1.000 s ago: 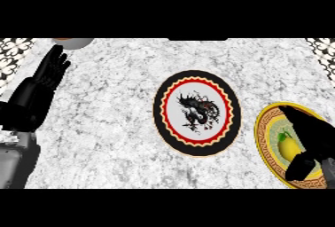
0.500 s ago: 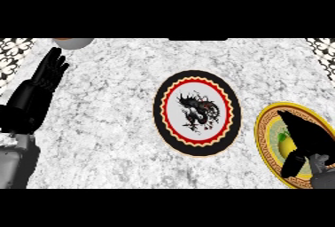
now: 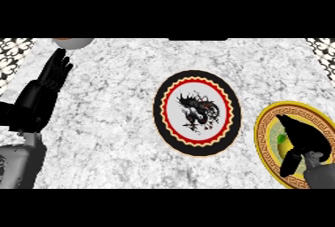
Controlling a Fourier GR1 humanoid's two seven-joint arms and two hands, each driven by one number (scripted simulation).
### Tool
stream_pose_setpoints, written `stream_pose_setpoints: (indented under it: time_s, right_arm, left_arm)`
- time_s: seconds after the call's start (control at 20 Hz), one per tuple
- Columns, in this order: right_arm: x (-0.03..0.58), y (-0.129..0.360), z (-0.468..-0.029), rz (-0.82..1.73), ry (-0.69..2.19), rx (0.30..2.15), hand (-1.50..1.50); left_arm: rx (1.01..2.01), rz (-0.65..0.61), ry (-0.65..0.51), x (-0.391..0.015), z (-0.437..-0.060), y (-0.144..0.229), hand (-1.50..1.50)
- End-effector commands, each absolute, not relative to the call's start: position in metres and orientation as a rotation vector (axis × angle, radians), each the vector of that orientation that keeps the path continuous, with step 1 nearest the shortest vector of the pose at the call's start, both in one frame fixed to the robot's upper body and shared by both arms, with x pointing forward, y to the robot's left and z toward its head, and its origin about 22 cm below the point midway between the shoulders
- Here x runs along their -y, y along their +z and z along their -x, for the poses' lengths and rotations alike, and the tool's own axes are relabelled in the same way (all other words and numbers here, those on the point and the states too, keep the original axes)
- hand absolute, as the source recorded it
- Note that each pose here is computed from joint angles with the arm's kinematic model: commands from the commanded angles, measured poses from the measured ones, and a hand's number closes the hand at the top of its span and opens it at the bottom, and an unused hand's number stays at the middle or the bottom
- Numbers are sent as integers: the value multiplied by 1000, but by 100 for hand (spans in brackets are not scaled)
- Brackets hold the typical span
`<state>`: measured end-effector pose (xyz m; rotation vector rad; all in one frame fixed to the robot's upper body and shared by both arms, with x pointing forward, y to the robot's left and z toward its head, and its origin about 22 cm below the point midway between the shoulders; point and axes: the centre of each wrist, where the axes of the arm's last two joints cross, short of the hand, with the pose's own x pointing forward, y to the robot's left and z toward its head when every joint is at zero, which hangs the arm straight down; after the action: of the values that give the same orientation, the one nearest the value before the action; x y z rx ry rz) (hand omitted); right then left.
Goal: Pick the lemon from the plate and place it in the plate
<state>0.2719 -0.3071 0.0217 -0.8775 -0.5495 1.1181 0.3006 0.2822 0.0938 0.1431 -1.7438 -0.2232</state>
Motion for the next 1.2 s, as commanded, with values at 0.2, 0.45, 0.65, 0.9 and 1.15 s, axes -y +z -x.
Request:
stream_pose_setpoints:
  time_s: [0.2,0.45,0.65,0.9,1.15]
  right_arm:
    - [317,8,-285,928,1121,709,150]
    - [340,14,-266,1115,1055,758,150]
    - [381,-13,-180,1141,829,588,150]
    - [388,3,-114,1292,729,636,150]
    - [362,43,-94,1316,687,809,150]
  left_arm:
    - [1766,-160,-228,-283,-292,98,0]
    - [1748,-135,-221,-279,-293,113,0]
    - [1725,-214,-187,-299,-285,98,0]
    - [1717,-171,-183,-297,-283,98,0]
    - [1743,-190,-221,-276,-292,100,0]
